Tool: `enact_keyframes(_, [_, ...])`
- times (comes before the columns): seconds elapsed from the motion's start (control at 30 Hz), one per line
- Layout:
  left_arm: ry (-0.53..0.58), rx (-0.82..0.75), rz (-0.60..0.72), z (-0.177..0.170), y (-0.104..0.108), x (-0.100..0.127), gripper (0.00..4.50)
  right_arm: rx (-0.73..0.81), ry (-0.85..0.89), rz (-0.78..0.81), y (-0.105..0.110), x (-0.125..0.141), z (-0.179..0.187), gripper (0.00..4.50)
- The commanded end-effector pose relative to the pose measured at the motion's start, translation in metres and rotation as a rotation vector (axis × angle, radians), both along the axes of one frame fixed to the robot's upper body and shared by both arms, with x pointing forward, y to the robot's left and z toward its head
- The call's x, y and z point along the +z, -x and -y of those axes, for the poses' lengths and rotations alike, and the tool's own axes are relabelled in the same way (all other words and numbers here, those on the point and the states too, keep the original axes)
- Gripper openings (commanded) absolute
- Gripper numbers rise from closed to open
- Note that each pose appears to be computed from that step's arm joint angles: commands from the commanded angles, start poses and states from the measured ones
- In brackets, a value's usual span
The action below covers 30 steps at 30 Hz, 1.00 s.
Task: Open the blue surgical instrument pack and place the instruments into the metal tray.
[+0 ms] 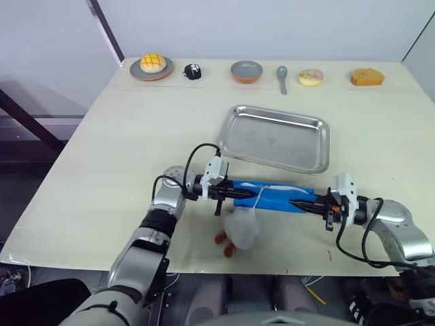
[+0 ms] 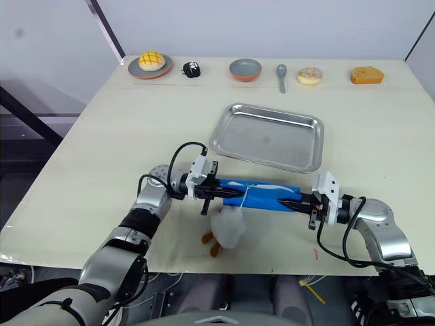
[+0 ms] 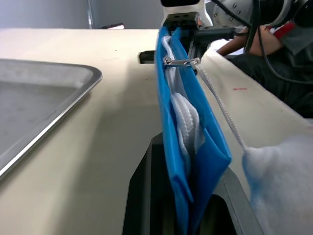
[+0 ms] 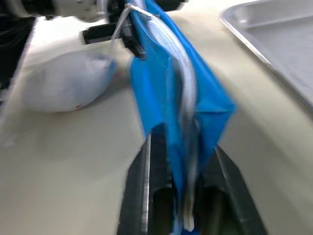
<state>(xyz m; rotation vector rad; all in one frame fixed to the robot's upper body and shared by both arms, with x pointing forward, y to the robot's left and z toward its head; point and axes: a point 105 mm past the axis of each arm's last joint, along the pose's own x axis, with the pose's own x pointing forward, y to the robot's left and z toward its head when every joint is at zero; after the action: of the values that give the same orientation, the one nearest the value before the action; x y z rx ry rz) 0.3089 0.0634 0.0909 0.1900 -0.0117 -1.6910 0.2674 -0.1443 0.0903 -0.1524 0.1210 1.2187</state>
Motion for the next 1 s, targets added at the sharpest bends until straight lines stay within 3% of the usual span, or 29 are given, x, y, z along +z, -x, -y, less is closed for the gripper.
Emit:
enact_keyframes(0.03, [-0.003, -0.009, -0.037, 0.005, 0.004, -0.003, 0.00, -0.008, -0.010, 0.055, -0.004, 0.010, -0.001, 0.06])
enact_keyframes(0.07, [0.002, 0.002, -0.036, 0.004, 0.002, 0.000, 0.00, -0.007, -0.008, 0.055, -0.004, 0.010, 0.000, 0.06])
enact_keyframes(0.17, [0.004, 0.021, -0.026, -0.002, 0.000, 0.006, 1.10, -0.003, -0.002, 0.056, -0.004, 0.010, 0.003, 0.00])
enact_keyframes(0.2, [0.003, 0.025, -0.024, -0.005, 0.000, 0.007, 1.73, -0.002, -0.001, 0.056, -0.004, 0.009, 0.004, 0.00])
enact_keyframes(0.23, [0.001, 0.029, -0.024, -0.008, 0.000, 0.009, 2.05, 0.000, 0.001, 0.057, -0.004, 0.010, 0.004, 0.00])
enact_keyframes(0.27, [0.000, 0.034, -0.021, -0.012, 0.001, 0.011, 2.77, 0.002, 0.003, 0.059, -0.004, 0.010, 0.005, 0.00])
enact_keyframes(0.3, [0.000, 0.041, -0.018, -0.015, 0.001, 0.012, 2.99, 0.003, 0.002, 0.061, -0.004, 0.010, 0.006, 0.00])
enact_keyframes(0.4, [0.004, 0.052, -0.013, -0.027, 0.005, 0.017, 4.46, 0.013, -0.005, 0.072, -0.003, 0.012, 0.007, 0.00])
enact_keyframes(0.67, [0.018, 0.104, -0.035, -0.055, 0.015, 0.029, 4.46, 0.018, 0.025, 0.099, -0.007, 0.013, 0.015, 0.00])
enact_keyframes(0.87, [-0.009, -0.027, -0.107, -0.054, 0.051, 0.028, 4.46, 0.014, 0.045, 0.117, -0.014, 0.013, 0.020, 0.00])
enact_keyframes(1.0, [-0.035, -0.052, -0.122, -0.045, 0.061, 0.019, 4.46, 0.018, 0.051, 0.119, -0.014, 0.012, 0.021, 0.00])
